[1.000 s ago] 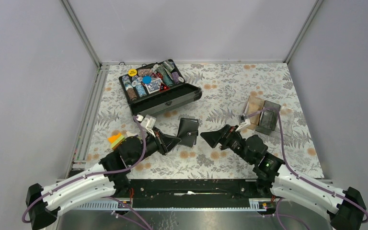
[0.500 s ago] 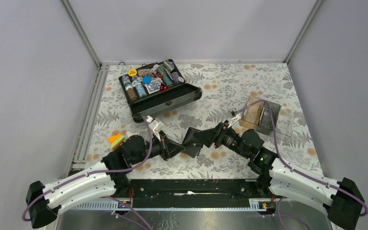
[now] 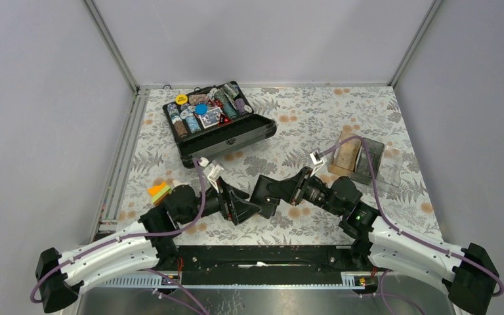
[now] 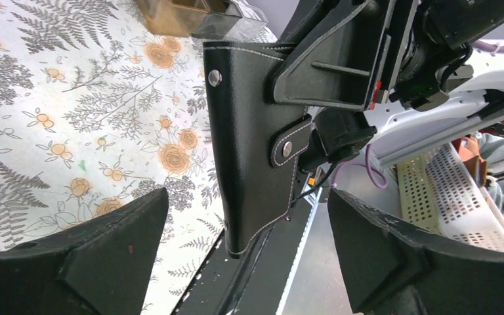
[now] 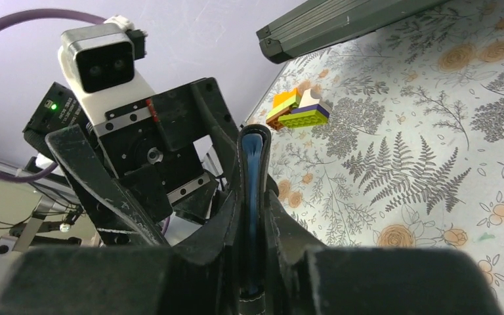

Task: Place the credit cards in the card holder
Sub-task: Open the card holder at the center of the board.

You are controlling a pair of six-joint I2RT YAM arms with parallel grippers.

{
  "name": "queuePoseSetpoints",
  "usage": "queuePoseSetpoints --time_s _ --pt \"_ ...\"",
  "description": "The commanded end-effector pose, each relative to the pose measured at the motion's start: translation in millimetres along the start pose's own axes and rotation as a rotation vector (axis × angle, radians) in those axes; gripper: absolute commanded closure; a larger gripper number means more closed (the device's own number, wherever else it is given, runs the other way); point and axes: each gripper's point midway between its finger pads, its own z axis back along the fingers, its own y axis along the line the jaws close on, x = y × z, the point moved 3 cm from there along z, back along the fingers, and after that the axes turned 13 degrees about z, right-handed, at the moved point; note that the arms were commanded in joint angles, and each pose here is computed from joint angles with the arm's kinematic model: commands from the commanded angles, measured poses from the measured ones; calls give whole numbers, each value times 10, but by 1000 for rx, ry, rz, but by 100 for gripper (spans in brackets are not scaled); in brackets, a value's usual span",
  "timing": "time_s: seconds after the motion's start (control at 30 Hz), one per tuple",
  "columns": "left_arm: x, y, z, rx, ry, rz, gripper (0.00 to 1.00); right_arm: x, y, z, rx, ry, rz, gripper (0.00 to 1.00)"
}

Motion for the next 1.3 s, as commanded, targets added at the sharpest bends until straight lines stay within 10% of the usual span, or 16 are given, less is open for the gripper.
queuePoseSetpoints --time_s 0.0,0.23,0.67,0.77,0.93,1.27 --pt "183 -277 -28 -112 -43 26 1 173 269 44 143 -37 70 100" --pt "244 -269 -54 -138 -36 86 5 200 607 157 354 -7 116 100" --pt "151 -365 26 -182 61 34 81 179 627 49 363 57 145 98" --pt "292 -267 70 -19 69 -60 100 244 400 -40 169 95 206 59" --pt "576 -107 102 162 173 -113 100 456 261 -20 21 98 363 6" --pt "682 -112 -16 39 392 -121 100 299 492 -69 230 274 453 29"
